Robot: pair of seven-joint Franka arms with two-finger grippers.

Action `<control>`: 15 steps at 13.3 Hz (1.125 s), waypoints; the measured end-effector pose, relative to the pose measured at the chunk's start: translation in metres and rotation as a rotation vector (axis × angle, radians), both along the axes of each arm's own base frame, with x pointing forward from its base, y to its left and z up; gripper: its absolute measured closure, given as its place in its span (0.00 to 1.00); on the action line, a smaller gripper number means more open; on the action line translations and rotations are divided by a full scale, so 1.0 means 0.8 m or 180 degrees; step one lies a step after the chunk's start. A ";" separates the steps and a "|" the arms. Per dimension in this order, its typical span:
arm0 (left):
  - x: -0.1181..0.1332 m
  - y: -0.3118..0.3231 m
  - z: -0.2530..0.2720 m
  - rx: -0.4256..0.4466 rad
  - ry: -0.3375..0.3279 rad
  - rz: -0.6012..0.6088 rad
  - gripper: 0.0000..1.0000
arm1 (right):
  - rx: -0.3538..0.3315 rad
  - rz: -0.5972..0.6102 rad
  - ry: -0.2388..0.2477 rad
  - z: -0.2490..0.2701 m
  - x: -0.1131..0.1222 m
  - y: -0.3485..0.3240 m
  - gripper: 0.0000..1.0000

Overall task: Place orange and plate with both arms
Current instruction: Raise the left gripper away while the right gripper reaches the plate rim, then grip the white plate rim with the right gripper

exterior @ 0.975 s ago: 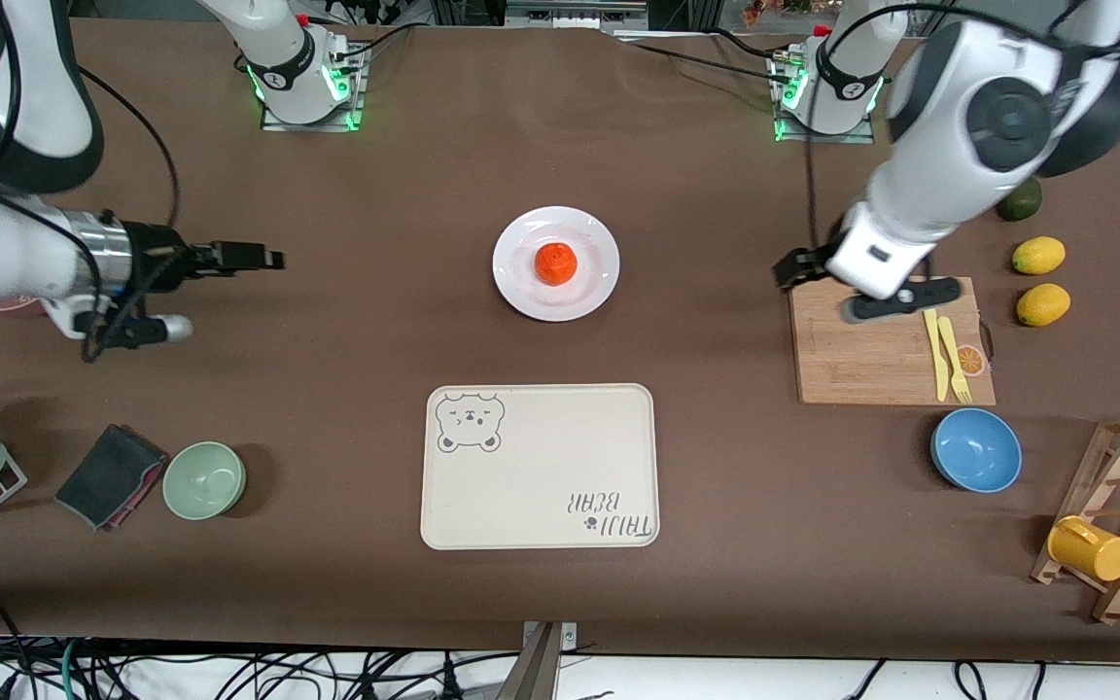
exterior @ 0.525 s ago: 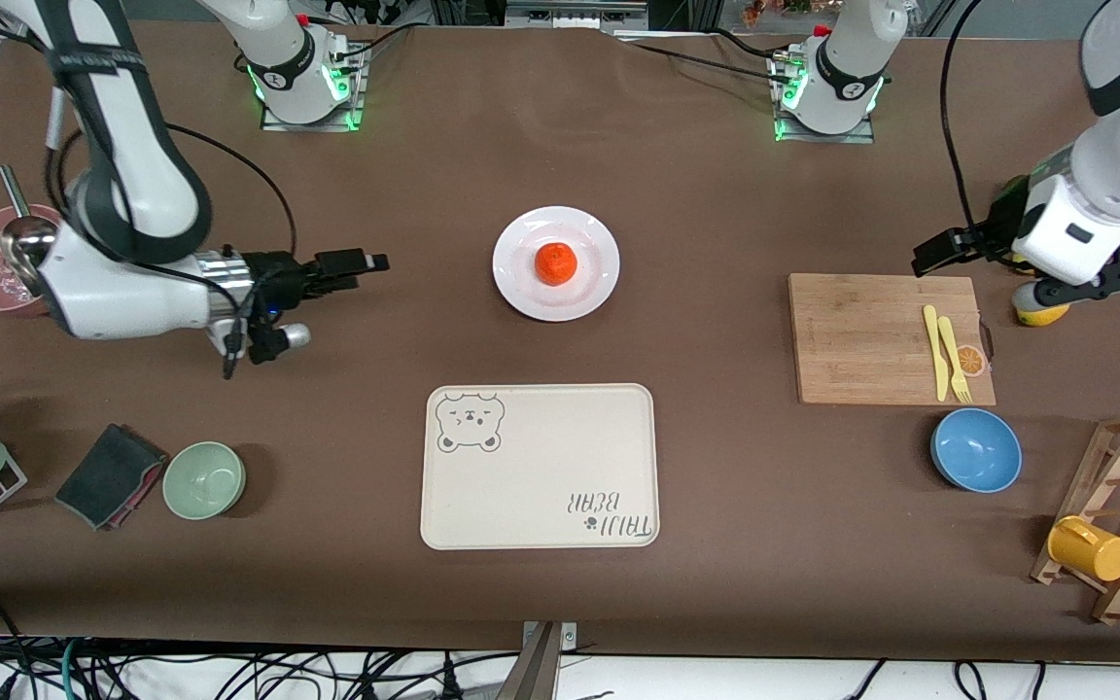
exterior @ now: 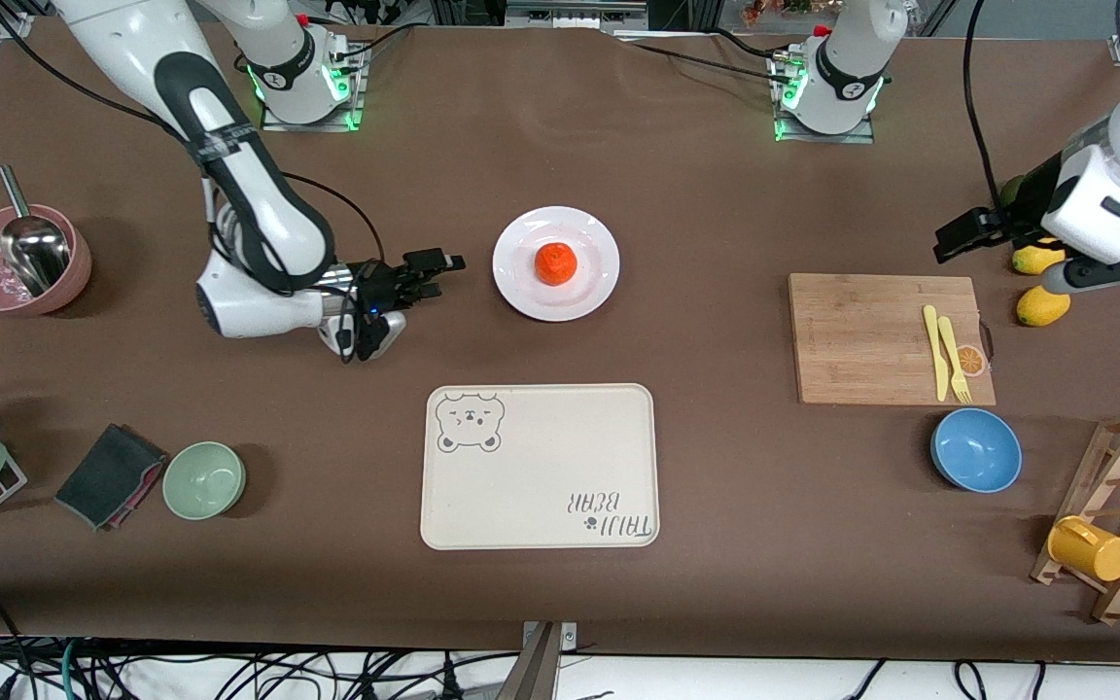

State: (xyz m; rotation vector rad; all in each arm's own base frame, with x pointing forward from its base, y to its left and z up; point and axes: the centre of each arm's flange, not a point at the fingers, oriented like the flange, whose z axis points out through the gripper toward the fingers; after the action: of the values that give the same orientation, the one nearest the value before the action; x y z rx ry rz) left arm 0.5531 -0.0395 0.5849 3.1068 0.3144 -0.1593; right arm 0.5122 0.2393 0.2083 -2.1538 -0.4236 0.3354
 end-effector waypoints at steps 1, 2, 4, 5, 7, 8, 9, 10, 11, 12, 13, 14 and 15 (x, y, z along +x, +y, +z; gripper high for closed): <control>-0.001 0.002 0.012 -0.0003 -0.0015 -0.0015 0.00 | 0.0007 0.0010 -0.0054 -0.009 -0.005 0.009 0.01; -0.003 0.004 0.024 -0.0005 -0.0020 -0.0029 0.00 | 0.0045 0.0009 -0.0112 -0.020 -0.011 0.017 0.01; -0.004 0.007 0.042 -0.0007 -0.0057 -0.0024 0.00 | 0.0238 -0.0035 -0.0209 -0.049 -0.024 0.029 0.06; -0.004 0.011 0.046 -0.0007 -0.0068 -0.0011 0.00 | 0.0332 -0.0053 -0.0240 -0.067 -0.031 0.033 0.06; -0.003 0.015 0.046 -0.0006 -0.0065 0.0008 0.00 | 0.0433 -0.0098 -0.0216 -0.095 -0.042 0.039 0.11; -0.003 0.017 0.045 -0.0005 -0.0053 0.0012 0.00 | 0.0453 -0.0127 -0.0199 -0.102 -0.046 0.043 0.11; -0.003 0.017 0.044 -0.0005 -0.0038 0.0012 0.00 | 0.0460 -0.0157 -0.0185 -0.106 -0.050 0.049 0.19; -0.003 0.016 0.043 -0.0004 -0.0031 0.0011 0.00 | 0.0440 -0.0175 -0.0188 -0.109 -0.053 0.056 0.24; -0.003 0.017 0.042 -0.0004 -0.0026 0.0011 0.00 | 0.0413 -0.0184 -0.0202 -0.111 -0.056 0.063 0.24; -0.003 0.016 0.042 -0.0004 -0.0023 0.0010 0.00 | 0.0387 -0.0183 -0.0215 -0.113 -0.059 0.068 0.27; -0.002 0.016 0.041 -0.0003 -0.0019 0.0008 0.00 | 0.0371 -0.0176 -0.0219 -0.114 -0.062 0.071 0.28; -0.002 0.015 0.040 -0.0003 -0.0011 0.0006 0.00 | 0.0362 -0.0175 -0.0217 -0.116 -0.062 0.072 0.38; -0.001 0.015 0.038 -0.0002 0.0003 0.0005 0.00 | 0.0359 -0.0178 -0.0212 -0.118 -0.063 0.071 0.52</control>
State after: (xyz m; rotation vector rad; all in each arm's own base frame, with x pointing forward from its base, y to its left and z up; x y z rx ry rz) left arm 0.5520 -0.0274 0.6154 3.1058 0.3165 -0.1607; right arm 0.4620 0.2963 0.1142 -2.0666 -0.4095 0.2043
